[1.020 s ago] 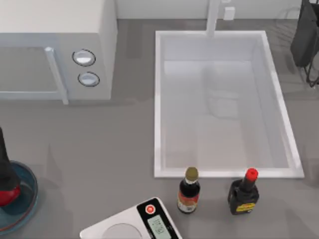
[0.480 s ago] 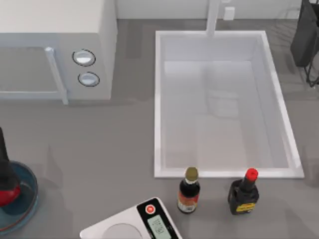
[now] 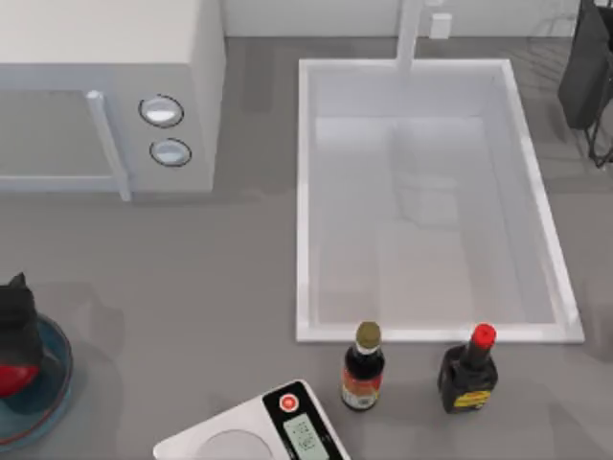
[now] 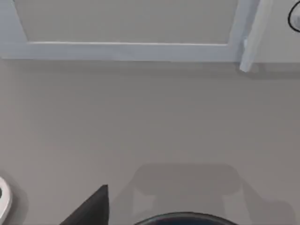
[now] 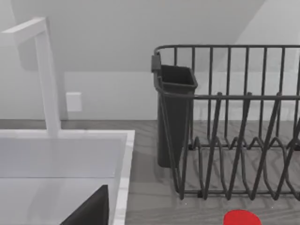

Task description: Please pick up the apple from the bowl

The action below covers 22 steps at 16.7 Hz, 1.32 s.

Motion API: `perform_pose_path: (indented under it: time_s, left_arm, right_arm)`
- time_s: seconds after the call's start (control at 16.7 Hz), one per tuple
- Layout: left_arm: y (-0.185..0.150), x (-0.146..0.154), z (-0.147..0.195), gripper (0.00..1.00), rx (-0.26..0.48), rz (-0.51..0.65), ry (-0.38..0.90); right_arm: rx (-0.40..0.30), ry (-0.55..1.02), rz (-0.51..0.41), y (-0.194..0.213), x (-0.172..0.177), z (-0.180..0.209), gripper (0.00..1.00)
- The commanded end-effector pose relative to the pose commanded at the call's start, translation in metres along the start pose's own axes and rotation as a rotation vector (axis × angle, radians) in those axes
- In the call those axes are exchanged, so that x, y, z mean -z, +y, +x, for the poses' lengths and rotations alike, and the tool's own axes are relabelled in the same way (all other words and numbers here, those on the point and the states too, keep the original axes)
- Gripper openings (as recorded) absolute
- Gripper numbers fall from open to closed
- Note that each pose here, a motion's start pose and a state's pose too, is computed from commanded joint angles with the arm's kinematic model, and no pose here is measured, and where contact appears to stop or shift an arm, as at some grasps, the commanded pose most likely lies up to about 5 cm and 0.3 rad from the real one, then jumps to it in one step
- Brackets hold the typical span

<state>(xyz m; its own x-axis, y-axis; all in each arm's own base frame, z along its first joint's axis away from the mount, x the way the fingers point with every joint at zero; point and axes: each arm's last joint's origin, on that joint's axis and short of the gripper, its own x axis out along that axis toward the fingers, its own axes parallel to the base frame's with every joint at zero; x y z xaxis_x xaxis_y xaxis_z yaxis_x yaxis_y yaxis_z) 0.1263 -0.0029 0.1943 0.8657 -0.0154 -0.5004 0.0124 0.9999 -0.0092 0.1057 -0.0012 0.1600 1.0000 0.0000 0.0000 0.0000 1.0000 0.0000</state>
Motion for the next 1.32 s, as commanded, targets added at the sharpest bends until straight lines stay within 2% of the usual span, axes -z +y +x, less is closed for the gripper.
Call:
perform_pose_path:
  time_s: [0.42,0.66,0.84,1.32]
  left_arm:
    - [-0.003,-0.04,0.045,1.0,0.002,0.004,0.689]
    - [-0.005,-0.05,0.073,1.0,-0.002,0.01,0.962]
    - [-0.006,-0.053,0.082,1.0,-0.004,0.012,1.043]
    - [-0.005,-0.043,0.088,1.0,-0.006,0.009,1.054]
  right_arm:
    - [0.0,0.0,0.0,0.0,0.0,0.0,1.0]
    - [0.0,0.0,0.0,0.0,0.0,0.0,1.0]
    - [0.0,0.0,0.0,0.0,0.0,0.0,1.0]
    - [0.0,0.0,0.0,0.0,0.0,0.0,1.0]
